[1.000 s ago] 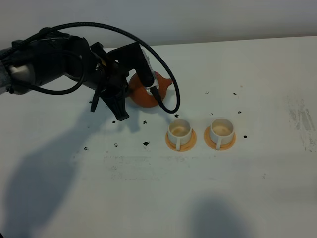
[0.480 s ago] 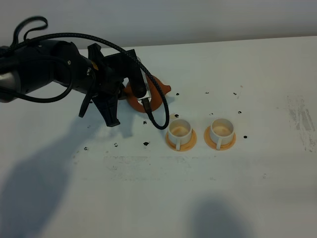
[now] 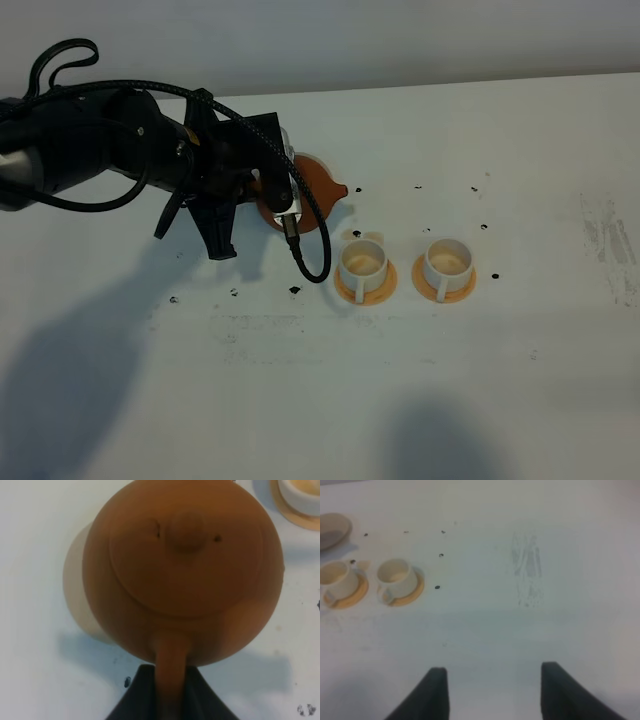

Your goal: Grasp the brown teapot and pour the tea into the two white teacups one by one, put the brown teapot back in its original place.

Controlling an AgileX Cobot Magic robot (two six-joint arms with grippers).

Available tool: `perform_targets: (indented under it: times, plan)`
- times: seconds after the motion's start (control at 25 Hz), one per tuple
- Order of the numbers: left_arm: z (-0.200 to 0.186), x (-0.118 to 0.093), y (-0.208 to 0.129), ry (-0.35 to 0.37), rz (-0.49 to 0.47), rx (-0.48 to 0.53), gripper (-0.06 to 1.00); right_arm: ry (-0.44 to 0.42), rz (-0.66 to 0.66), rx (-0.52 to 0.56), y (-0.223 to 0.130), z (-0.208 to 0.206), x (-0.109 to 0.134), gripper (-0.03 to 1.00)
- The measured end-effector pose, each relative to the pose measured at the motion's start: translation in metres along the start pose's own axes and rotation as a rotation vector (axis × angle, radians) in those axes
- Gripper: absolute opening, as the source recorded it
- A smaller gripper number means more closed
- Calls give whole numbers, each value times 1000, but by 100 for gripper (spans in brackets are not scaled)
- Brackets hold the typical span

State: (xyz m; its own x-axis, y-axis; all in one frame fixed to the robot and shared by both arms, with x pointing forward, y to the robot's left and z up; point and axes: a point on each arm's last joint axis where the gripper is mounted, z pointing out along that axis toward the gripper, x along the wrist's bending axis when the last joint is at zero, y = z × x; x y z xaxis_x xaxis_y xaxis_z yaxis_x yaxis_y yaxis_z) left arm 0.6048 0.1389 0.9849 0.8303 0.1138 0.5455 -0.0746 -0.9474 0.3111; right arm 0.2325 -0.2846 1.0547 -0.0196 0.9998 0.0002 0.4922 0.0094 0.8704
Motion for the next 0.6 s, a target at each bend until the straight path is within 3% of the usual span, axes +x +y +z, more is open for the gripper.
perform_targets:
  times: [0.6]
  plan:
    - [1,-8,15,-10,126,-34,9,0,0,0,0,0,0,42]
